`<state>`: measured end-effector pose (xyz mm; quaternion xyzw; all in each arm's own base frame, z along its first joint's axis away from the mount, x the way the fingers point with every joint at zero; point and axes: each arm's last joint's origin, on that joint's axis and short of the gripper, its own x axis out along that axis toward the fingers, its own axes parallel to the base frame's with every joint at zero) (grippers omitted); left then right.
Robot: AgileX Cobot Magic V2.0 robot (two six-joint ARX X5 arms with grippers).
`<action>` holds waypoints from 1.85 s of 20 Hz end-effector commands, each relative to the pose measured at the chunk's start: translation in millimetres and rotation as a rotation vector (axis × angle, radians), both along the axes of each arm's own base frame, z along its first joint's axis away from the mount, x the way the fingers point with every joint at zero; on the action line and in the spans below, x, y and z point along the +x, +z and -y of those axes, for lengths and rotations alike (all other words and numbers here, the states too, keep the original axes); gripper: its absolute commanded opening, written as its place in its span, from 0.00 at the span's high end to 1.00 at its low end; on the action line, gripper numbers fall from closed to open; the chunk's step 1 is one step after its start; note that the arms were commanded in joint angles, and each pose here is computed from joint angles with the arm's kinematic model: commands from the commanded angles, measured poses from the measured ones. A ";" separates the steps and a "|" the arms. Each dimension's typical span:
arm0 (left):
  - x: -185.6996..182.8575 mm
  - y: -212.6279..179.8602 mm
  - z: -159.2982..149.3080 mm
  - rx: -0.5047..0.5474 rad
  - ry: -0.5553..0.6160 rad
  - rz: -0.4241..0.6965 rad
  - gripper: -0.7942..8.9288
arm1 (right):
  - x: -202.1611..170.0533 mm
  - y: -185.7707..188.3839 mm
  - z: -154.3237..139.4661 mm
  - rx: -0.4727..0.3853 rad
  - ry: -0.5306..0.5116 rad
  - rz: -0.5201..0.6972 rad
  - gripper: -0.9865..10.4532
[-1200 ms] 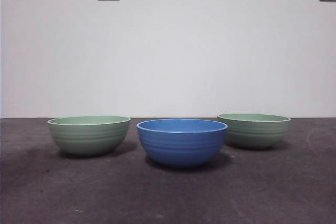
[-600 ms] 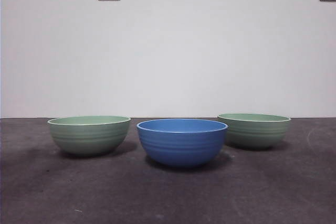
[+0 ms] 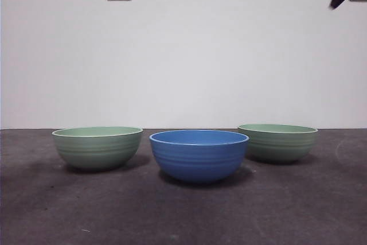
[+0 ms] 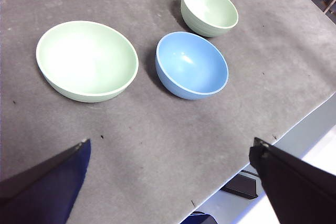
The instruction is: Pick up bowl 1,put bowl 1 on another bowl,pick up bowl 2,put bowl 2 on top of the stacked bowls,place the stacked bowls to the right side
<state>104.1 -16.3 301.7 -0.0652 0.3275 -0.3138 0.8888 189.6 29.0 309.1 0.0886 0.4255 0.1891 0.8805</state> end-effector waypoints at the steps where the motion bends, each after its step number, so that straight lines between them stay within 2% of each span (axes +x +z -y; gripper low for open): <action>1: -0.5 0.4 0.1 0.000 -0.003 -0.002 0.30 | 21.7 -6.4 -1.7 -0.004 -0.047 -0.030 0.45; 7: -0.4 0.5 0.1 0.000 -0.002 -0.001 0.30 | 69.0 -29.8 -5.8 -0.018 -0.079 -0.078 0.45; 13: -0.4 0.5 0.1 0.000 -0.002 -0.001 0.30 | 108.2 -60.5 -7.6 -0.076 -0.127 -0.102 0.45; 17: -0.4 0.5 0.0 0.001 -0.001 -0.001 0.30 | 127.7 -79.9 -9.5 -0.071 -0.135 -0.101 0.56; 25: -0.4 0.5 0.0 0.001 -0.001 -0.001 0.30 | 152.9 -118.3 -10.6 -0.104 -0.182 -0.125 0.56; 33: -0.4 0.4 0.0 0.003 0.001 -0.001 0.30 | 162.1 -127.6 -11.5 -0.095 -0.185 -0.093 0.90; 37: -0.3 0.4 -0.1 0.005 0.004 -0.001 0.30 | 162.8 -127.1 -11.5 -0.094 -0.186 -0.084 0.92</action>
